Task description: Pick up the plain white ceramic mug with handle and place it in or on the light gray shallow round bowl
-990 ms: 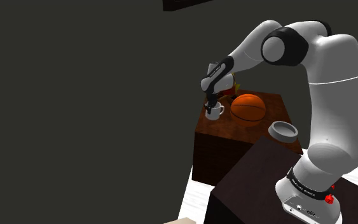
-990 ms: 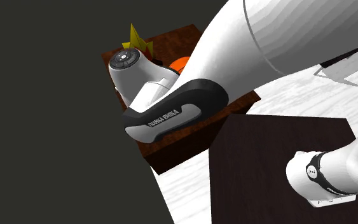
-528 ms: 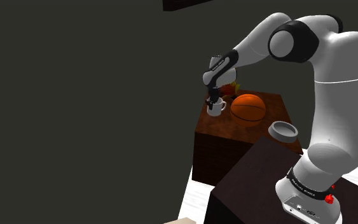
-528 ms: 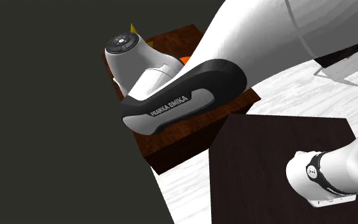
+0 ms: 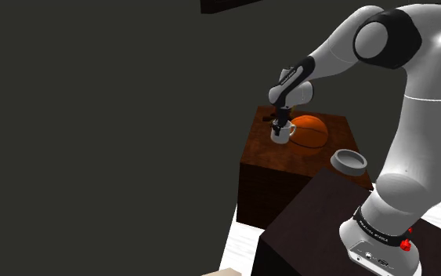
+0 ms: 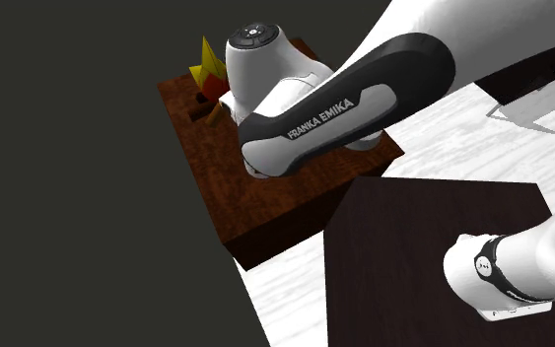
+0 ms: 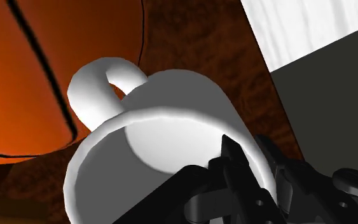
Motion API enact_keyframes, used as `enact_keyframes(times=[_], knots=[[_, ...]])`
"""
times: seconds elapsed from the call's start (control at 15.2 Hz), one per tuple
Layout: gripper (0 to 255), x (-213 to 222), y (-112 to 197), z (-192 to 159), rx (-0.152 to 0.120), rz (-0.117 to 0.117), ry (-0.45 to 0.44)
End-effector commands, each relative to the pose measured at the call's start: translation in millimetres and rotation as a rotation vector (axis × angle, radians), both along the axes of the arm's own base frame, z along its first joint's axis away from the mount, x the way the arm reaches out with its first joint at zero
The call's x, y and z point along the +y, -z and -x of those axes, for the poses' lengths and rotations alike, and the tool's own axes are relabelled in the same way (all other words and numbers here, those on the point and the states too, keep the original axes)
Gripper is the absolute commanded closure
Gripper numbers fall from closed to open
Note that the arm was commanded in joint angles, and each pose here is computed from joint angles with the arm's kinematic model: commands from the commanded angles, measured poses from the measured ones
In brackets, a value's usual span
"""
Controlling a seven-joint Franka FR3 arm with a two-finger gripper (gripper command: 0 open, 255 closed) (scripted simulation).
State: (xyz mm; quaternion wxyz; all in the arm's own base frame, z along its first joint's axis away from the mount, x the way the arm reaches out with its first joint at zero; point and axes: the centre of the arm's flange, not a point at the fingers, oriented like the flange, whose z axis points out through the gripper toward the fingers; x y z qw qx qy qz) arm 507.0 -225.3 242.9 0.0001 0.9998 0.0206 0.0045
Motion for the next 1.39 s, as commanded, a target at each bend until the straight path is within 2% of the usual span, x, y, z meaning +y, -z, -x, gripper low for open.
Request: enact_keyframes(times=[0.0, 0.4, 0.46, 0.53, 1.12, 1.32], knots=[[255, -18.2, 1.5, 25.5, 0.006, -0.001, 0.005], [255, -64.3, -2.0, 89.7, 0.006, -0.001, 0.005], [255, -52.4, -11.8, 66.3, -0.037, 0.024, -0.011], [0, -52.4, -11.8, 66.3, -0.037, 0.024, -0.011], [0, -44.2, -95.0, 124.8, 0.026, 0.408, -0.536], [0, -48.2, -85.4, 124.0, 0.026, 0.409, -0.537]])
